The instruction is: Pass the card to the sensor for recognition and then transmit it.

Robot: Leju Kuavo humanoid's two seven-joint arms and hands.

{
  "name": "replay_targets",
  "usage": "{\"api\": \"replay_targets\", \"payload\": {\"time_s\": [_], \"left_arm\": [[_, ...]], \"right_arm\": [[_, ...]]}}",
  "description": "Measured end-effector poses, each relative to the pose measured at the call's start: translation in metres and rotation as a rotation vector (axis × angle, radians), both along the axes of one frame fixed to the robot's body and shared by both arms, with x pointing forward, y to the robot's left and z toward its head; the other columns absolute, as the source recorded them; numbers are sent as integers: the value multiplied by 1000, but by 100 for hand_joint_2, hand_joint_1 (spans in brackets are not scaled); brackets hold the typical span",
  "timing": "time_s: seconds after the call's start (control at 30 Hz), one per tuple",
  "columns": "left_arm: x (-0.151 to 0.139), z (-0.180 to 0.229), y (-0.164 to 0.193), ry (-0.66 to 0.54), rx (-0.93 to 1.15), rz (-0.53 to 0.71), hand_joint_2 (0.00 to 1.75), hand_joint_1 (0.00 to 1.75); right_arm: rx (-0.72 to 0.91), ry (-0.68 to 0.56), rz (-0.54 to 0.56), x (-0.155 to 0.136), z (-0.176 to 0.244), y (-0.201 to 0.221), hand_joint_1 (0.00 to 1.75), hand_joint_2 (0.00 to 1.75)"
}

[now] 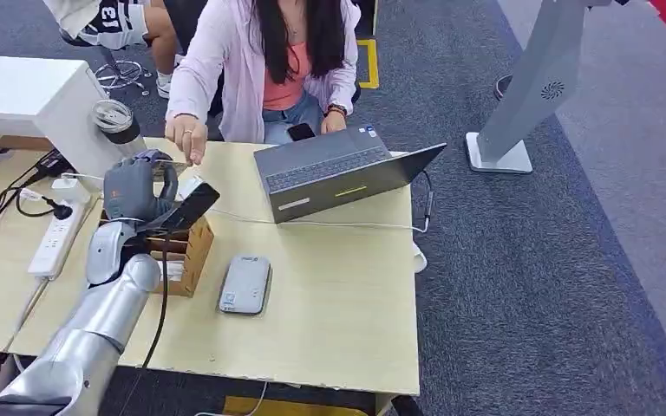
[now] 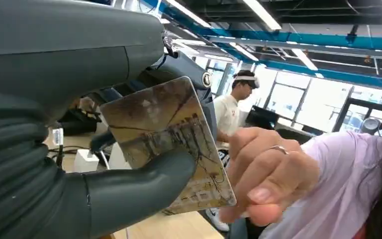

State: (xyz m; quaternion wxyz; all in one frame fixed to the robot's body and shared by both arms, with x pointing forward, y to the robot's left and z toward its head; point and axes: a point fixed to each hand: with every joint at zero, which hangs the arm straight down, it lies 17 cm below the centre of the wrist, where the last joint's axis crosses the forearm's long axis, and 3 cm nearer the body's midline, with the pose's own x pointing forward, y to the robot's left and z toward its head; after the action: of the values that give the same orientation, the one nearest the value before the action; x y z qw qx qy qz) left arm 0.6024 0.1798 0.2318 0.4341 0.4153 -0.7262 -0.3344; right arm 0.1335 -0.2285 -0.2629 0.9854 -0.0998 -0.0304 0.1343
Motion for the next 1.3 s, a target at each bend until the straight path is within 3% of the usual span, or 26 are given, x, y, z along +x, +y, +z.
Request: {"api": "replay_targets", "payload": {"time_s": [0.7, 1.3], "left_arm": [[-1, 2, 0, -12, -4, 0, 175, 175], [-50, -73, -95, 180, 60, -212, 175, 175]], "right_arm": [[-1, 0, 6, 0, 0, 0, 0, 175], [15, 2, -45, -5, -2, 1, 0, 175]]}}
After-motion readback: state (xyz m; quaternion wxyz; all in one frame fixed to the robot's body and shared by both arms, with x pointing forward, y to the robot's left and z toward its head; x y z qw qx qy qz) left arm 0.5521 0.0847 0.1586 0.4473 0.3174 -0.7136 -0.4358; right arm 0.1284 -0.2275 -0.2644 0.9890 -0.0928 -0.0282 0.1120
